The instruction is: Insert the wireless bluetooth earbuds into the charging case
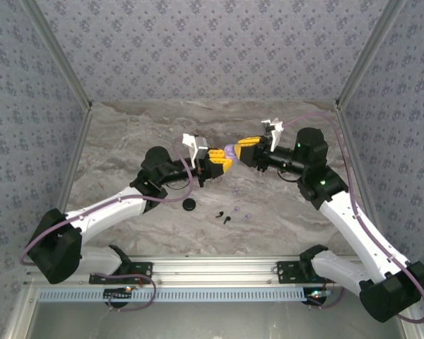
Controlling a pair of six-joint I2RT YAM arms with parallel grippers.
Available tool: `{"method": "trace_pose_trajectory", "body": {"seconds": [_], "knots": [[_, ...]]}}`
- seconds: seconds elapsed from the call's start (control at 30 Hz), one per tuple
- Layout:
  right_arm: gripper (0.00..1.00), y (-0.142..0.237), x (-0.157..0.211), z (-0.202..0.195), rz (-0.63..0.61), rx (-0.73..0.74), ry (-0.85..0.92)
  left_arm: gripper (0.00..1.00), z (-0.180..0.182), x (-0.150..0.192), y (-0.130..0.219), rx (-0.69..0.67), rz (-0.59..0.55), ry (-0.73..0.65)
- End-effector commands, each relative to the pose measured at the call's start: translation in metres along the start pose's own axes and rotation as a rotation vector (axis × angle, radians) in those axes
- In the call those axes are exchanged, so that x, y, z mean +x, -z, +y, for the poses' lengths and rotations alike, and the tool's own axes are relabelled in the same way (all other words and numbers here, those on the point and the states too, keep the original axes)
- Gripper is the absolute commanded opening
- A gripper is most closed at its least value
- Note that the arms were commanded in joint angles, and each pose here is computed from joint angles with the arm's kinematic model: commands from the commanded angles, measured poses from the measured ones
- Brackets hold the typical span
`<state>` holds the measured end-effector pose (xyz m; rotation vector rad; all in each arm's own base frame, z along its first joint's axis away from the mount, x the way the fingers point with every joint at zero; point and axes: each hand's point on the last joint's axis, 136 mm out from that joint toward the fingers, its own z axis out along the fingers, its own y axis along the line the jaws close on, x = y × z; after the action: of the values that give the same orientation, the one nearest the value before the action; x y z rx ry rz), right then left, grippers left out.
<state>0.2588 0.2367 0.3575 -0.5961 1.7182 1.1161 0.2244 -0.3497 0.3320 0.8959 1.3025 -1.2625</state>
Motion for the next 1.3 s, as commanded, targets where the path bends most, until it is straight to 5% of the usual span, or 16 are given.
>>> {"method": "trace_pose_trajectory", "body": {"seconds": [0.0,0.53,1.27], "knots": [[0.34,-0.003,0.004,-0.004,0.026,0.018,0.002,0.00,-0.018,-0.027,-0.005,0.058,-0.059,-0.078],[0.22,-0.002,0.008,-0.005,0.052,0.045,0.024,0.00,-0.016,-0.029,-0.005,0.042,-0.064,-0.083],[0.21,0.018,-0.030,0.007,-0.153,0.000,-0.023,0.00,-0.014,-0.034,0.001,0.013,-0.121,-0.078]]}}
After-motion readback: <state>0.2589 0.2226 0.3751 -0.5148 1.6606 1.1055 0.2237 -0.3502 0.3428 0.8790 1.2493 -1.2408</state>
